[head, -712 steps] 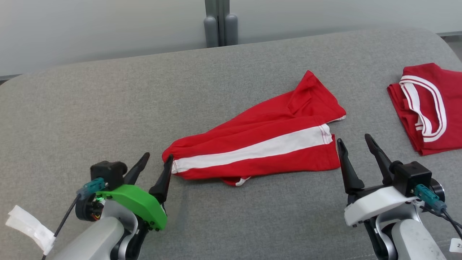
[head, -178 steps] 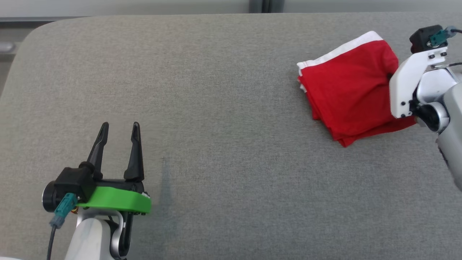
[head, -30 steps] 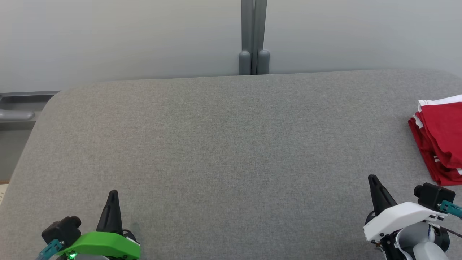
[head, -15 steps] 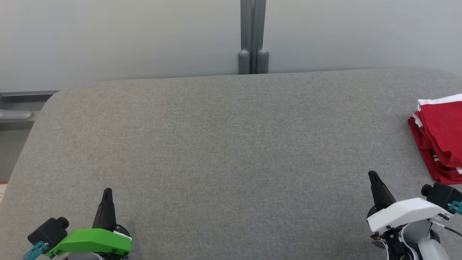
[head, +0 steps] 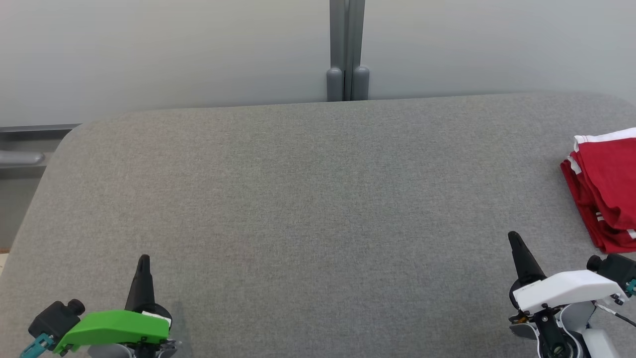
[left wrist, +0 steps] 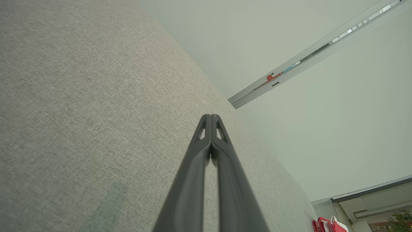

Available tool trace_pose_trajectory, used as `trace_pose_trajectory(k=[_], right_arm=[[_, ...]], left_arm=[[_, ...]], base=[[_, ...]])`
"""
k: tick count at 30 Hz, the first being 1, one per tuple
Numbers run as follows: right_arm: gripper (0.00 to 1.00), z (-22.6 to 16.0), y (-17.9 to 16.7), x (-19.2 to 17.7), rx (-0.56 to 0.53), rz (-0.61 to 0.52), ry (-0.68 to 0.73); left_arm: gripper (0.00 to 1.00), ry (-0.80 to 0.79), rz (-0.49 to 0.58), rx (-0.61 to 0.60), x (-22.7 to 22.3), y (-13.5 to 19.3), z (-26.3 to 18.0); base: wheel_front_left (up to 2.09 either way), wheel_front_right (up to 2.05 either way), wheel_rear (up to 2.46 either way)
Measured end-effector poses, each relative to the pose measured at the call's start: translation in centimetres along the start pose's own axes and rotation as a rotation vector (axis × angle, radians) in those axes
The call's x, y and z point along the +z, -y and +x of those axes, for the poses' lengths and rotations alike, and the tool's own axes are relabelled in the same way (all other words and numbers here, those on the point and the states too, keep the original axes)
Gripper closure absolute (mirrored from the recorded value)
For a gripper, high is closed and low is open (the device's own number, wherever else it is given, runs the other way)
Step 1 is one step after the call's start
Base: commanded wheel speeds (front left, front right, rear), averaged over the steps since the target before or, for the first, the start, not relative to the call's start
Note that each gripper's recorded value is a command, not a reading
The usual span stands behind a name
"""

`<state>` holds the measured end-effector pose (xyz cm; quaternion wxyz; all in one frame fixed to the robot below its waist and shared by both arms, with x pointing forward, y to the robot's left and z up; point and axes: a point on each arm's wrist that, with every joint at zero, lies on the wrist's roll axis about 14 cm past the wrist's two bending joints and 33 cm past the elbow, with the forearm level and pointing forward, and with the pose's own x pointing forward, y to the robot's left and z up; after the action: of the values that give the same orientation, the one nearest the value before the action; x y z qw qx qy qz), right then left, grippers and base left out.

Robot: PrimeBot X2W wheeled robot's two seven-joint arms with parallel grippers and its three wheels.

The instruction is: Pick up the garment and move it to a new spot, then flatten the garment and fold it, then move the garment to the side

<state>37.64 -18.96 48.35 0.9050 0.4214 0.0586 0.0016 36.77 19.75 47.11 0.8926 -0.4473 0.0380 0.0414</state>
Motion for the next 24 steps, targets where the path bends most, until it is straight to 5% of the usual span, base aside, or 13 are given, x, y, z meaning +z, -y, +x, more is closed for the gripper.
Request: trace_pose_trajectory(k=[24], right_arm=[[1.00,0.35,-0.34,0.81,0.017,0.265,0.032]], left_arm=[[1.00,-0.001,-0.247,-0.018,0.73,0.72,0.62]], base=[[0.00,0.00,0.00]])
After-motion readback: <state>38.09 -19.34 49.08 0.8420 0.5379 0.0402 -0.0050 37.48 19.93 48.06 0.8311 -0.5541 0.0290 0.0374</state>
